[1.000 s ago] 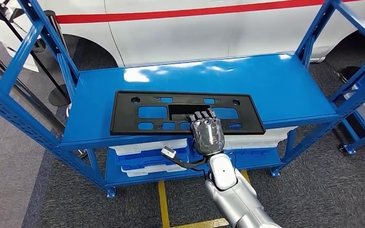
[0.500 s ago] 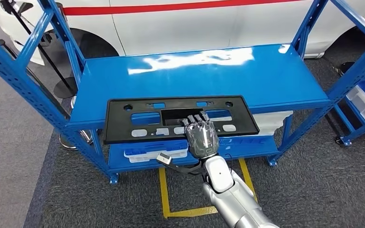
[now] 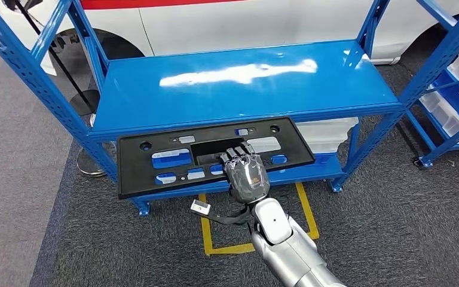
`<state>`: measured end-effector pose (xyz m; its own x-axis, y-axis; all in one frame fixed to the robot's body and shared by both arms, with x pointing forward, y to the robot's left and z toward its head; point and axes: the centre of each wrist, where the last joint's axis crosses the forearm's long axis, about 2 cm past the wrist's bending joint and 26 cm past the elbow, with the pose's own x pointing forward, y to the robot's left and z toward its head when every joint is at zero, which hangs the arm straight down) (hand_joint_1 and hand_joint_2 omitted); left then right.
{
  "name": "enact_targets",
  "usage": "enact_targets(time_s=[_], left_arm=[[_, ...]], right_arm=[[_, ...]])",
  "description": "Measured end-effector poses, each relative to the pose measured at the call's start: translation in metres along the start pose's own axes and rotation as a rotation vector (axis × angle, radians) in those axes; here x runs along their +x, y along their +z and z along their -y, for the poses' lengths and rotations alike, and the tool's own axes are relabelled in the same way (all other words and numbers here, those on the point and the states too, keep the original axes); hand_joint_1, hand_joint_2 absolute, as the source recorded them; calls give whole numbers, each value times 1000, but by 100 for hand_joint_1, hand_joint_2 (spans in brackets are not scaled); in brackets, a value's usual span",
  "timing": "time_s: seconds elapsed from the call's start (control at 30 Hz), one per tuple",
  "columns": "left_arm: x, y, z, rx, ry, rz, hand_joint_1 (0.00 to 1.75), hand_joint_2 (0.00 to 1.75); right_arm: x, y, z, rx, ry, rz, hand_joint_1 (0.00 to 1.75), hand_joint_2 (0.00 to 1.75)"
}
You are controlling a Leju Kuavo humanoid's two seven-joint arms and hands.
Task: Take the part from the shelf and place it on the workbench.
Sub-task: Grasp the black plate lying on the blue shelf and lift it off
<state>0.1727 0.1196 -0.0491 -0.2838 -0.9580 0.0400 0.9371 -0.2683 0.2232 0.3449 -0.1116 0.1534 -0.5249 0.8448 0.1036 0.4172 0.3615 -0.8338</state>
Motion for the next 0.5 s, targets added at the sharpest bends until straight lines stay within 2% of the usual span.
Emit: enact_targets(time_s=[0.5], left_arm=[[2, 1, -2, 12, -54, 13, 0, 175]], right_arm=[[10, -1, 10, -52, -152, 7, 175, 175]])
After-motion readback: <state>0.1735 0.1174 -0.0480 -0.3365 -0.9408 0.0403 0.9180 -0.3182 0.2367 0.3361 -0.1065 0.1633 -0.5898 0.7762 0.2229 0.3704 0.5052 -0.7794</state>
